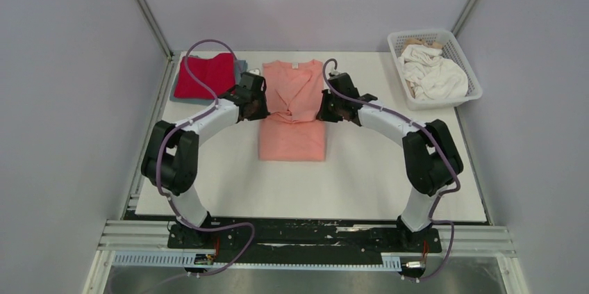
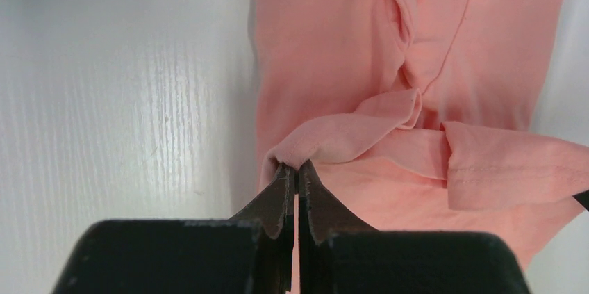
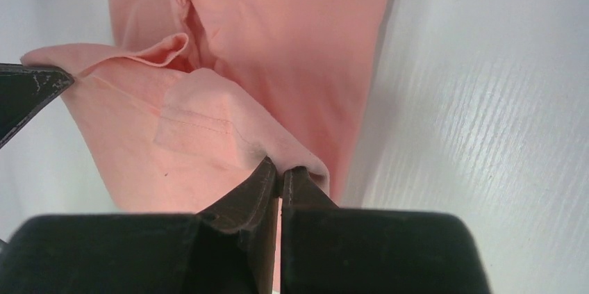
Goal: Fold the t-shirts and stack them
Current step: Fold the folded rectangular tshirt in 1/3 of the way
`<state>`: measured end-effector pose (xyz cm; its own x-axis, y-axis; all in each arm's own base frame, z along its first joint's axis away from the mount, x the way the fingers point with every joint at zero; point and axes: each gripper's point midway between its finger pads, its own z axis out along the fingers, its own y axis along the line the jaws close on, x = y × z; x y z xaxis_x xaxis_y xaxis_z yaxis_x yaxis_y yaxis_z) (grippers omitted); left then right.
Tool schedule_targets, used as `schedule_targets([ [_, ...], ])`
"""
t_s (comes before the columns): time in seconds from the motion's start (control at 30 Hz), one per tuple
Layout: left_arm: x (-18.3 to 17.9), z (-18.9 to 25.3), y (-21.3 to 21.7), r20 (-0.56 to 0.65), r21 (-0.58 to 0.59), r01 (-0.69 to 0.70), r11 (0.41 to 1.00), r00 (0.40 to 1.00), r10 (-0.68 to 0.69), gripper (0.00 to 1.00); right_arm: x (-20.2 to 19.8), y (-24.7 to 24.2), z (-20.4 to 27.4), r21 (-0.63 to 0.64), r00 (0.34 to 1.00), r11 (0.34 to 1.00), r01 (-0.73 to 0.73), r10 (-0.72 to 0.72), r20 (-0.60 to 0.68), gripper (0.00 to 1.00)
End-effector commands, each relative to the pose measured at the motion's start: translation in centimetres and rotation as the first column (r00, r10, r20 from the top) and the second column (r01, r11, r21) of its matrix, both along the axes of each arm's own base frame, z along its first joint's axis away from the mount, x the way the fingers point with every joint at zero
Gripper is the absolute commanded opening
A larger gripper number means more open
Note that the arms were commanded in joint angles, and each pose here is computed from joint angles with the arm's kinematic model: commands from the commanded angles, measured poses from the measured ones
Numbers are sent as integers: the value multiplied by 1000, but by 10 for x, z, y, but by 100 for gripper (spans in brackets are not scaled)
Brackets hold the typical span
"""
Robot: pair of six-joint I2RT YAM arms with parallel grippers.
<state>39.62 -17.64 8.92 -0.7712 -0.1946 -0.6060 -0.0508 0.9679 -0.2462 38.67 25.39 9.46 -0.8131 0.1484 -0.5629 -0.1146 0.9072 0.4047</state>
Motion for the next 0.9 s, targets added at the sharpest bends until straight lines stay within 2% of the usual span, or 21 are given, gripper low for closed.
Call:
schedule_targets([
  [0.0,27,8,-12,41,-40,51,998,998,-49,0,30,3,10,35,998,999,3,-5,60,3],
  [0.17,40,-6,-12,3,-37,53,998,999,-53,0,43,0,-4,42,999,999,19,-21,34,5],
  [0.23,43,-10,-11,-8,-42,54,998,999,-54,10,50,0,-5,49,999,999,18,-20,36,7],
  [0.27,45,-10,-10,-10,-45,52,998,999,-53,21,53,0,-6,52,999,999,16,-18,37,10],
  [0.3,47,-11,-7,-10,-45,47,998,999,-47,28,57,1,-5,57,999,998,10,-12,41,14],
  [0.33,47,-9,-9,-12,-59,57,997,998,-58,42,60,2,-4,62,999,998,1,-4,45,21],
  [0.37,50,-4,-7,-2,-62,57,996,998,-57,48,63,4,1,72,999,997,-11,8,54,31],
  [0.4,50,-1,-7,1,-64,58,996,998,-58,62,65,5,5,81,998,997,-20,15,61,43],
  [0.43,52,8,-5,19,-63,56,996,998,-55,68,64,6,8,86,998,996,-28,22,64,55],
  [0.53,46,25,-1,51,-74,45,996,998,-41,96,52,4,18,95,997,995,-41,34,73,79],
  [0.6,35,34,-3,72,-117,44,992,997,-36,100,39,-1,23,82,996,996,-37,30,82,93],
  [0.67,17,31,-4,56,-167,36,985,998,-27,100,20,-6,21,80,997,996,-39,33,69,99],
  [0.87,-64,-4,1,-66,-257,3,966,998,-21,100,-44,-7,6,120,995,988,-96,97,3,100],
])
